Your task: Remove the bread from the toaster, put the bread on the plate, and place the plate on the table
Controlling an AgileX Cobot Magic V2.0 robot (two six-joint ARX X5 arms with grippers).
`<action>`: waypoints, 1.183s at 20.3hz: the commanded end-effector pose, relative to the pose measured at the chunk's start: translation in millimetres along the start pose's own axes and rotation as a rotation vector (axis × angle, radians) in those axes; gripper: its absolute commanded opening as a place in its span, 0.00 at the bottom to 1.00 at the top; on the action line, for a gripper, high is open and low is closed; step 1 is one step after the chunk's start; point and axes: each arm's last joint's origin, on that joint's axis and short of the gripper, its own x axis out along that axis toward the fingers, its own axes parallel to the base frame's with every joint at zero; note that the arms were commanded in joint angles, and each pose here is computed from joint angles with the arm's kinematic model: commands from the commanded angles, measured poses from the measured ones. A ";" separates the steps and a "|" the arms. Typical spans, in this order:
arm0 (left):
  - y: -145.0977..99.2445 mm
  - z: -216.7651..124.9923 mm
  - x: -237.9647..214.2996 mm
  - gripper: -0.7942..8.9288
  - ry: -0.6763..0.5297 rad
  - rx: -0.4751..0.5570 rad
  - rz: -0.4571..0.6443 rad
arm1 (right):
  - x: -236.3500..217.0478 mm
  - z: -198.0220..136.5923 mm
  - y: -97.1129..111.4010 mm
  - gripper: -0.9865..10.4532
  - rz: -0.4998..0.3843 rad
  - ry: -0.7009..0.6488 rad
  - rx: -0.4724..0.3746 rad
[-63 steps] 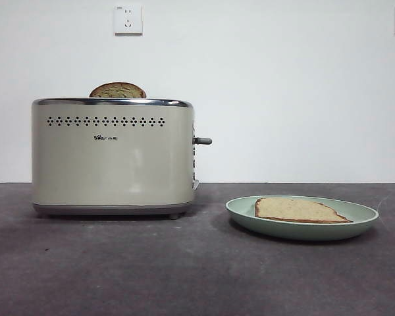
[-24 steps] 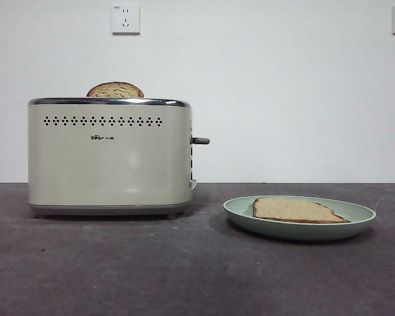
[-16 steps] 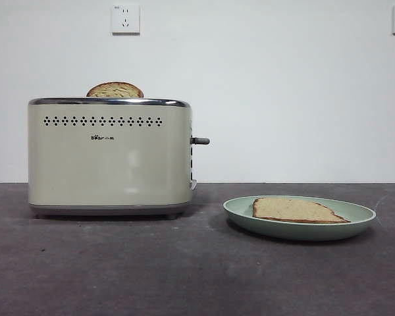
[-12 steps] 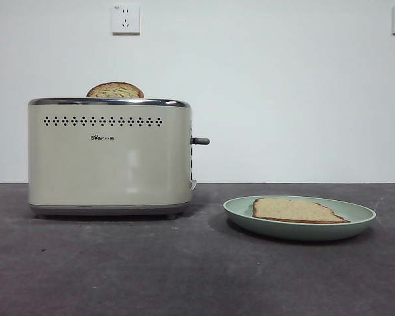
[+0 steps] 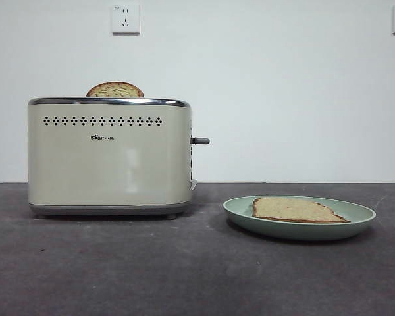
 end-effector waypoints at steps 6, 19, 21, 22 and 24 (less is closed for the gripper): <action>0.3 -2.9 1.0 0.08 0.000 -0.006 0.003 | -0.6 0.2 0.4 0.08 -0.002 -0.005 -0.012; 0.3 -2.9 1.0 0.08 0.000 -0.006 0.004 | -10.1 -5.9 -3.2 0.09 -0.245 -0.011 -0.294; 0.3 -2.9 1.0 0.08 0.000 -0.006 0.003 | -15.6 -8.0 -0.7 0.09 -0.267 -0.056 -0.343; 0.3 -2.9 1.0 0.08 0.000 -0.006 0.003 | -18.9 -8.0 1.4 0.09 -0.271 -0.101 -0.353; 0.3 -2.9 1.0 0.08 0.000 -0.006 0.003 | -25.9 -5.5 6.1 0.09 -0.275 -0.221 -0.359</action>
